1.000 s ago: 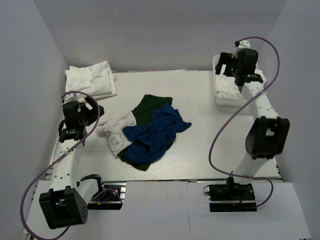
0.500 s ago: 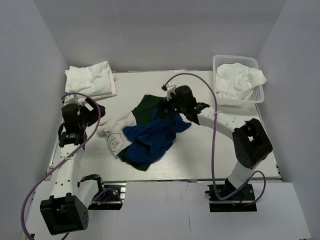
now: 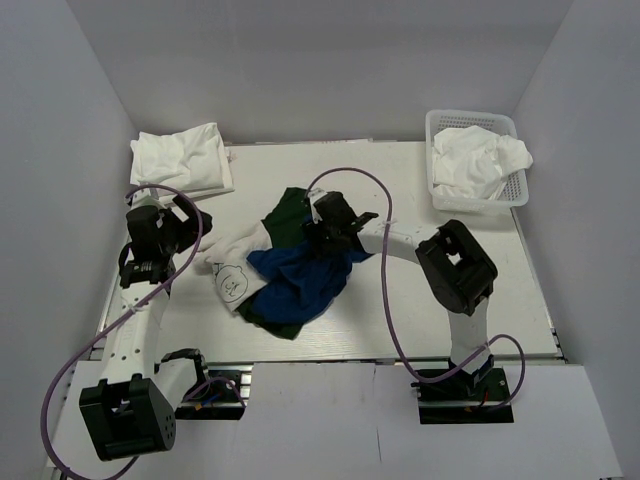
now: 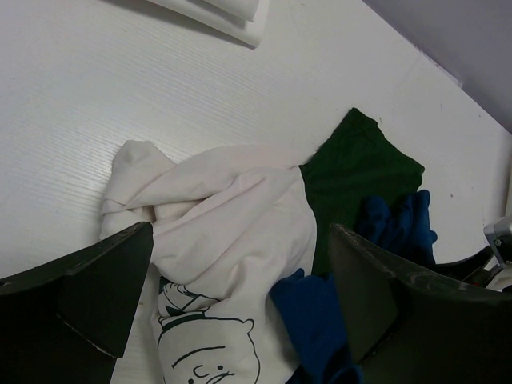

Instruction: Fold and stack the t-shirts

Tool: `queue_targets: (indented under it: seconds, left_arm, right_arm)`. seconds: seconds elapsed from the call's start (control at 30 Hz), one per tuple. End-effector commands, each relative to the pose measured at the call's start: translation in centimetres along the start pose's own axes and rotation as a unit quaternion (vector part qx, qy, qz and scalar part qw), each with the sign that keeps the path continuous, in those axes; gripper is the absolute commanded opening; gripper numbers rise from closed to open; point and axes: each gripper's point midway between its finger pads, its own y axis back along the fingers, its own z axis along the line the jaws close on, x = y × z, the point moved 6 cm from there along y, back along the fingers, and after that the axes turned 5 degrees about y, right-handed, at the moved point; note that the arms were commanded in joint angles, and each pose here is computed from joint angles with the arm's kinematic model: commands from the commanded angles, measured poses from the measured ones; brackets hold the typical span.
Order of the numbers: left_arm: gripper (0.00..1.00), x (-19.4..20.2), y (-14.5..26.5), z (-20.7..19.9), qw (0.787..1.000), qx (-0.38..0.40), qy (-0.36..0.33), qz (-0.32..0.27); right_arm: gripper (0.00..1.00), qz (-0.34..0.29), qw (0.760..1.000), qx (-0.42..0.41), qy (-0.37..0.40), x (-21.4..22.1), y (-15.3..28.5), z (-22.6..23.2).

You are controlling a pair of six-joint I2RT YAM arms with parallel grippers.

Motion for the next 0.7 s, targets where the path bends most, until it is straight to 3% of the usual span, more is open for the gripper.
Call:
queue_targets:
  seconds: [0.0, 0.03, 0.1, 0.13, 0.27, 0.37, 0.47, 0.63, 0.67]
  left_arm:
    - [1.00, -0.6, 0.3, -0.5, 1.000, 0.005, 0.000, -0.008]
    - [1.00, -0.6, 0.3, -0.5, 1.000, 0.005, 0.000, -0.008]
    - [1.00, -0.6, 0.3, -0.5, 1.000, 0.005, 0.000, -0.008]
    - [1.00, -0.6, 0.3, -0.5, 1.000, 0.005, 0.000, -0.008]
    - [1.00, -0.6, 0.5, -0.5, 1.000, 0.005, 0.000, -0.007]
    - [1.00, -0.5, 0.5, -0.2, 1.000, -0.006, 0.000, -0.008]
    - [1.00, -1.0, 1.0, -0.5, 1.000, -0.004, -0.001, -0.020]
    - [1.00, -0.9, 1.2, -0.3, 1.000, -0.008, -0.001, -0.023]
    - [1.00, -0.9, 1.2, -0.3, 1.000, -0.008, -0.001, -0.023]
  right_arm:
    - [0.64, 0.027, 0.999, 0.040, -0.014, 0.6, -0.1, -0.9]
    - [0.26, 0.010, 0.999, 0.036, -0.017, -0.2, 0.9, -0.9]
    - [0.03, -0.027, 0.998, 0.050, -0.019, -1.6, 2.1, -1.3]
    - [0.00, -0.081, 0.993, 0.078, -0.027, -4.0, 4.6, -2.4]
    - [0.00, -0.189, 0.972, 0.131, -0.057, -8.0, 10.4, -4.7]
    - [0.00, -0.291, 0.937, 0.172, -0.090, -11.5, 15.7, -7.4]
    - [0.00, -0.349, 0.904, 0.214, -0.123, -14.3, 20.0, -10.9]
    - [0.00, -0.393, 0.854, 0.294, -0.172, -16.3, 25.3, -18.1]
    - [0.00, -0.415, 0.829, 0.325, -0.185, -16.7, 27.6, -20.8]
